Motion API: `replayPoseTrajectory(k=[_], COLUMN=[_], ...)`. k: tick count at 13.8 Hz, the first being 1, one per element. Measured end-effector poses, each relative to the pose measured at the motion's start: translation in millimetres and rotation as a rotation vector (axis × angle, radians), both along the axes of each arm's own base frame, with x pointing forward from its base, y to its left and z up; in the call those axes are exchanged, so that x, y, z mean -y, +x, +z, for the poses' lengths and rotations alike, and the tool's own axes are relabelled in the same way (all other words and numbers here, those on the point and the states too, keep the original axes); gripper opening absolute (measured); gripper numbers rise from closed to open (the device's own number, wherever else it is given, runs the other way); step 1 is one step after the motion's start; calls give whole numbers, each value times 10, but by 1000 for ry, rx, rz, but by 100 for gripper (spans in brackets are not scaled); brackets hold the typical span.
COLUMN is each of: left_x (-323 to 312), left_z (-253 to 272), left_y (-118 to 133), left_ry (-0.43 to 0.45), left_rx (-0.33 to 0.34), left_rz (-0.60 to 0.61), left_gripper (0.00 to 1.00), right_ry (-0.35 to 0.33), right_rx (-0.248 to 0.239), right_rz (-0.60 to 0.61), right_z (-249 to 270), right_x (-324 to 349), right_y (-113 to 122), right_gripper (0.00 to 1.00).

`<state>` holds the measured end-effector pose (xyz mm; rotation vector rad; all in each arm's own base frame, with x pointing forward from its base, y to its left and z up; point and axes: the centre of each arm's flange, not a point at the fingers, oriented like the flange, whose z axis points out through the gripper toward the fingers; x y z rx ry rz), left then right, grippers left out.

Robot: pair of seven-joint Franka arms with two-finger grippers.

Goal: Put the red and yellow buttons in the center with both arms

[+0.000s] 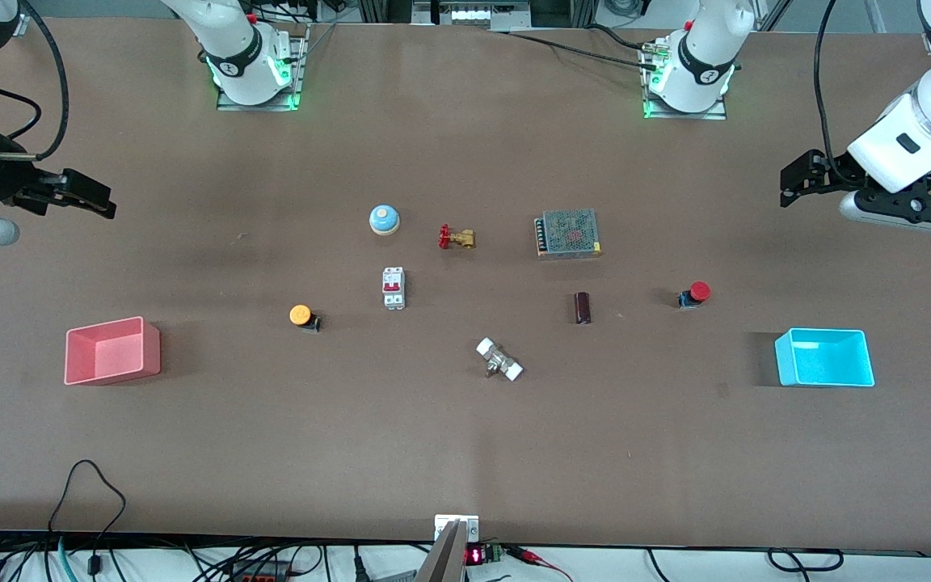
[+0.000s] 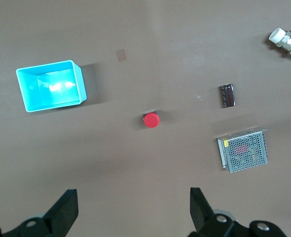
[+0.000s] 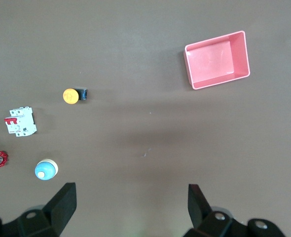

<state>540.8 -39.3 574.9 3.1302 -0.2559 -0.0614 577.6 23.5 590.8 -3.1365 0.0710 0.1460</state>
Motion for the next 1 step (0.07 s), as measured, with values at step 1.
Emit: replayPoseTrajectory(k=[1], left_x=[0], left_z=[0], left_y=[0], left_ry=[0], left_rx=[0], left_rz=[0], left_gripper=[100], right_ry=[0], right_rx=[0], right_rz=[1], right_z=[0], right_x=[-4], right_y=[0], right_gripper=[100])
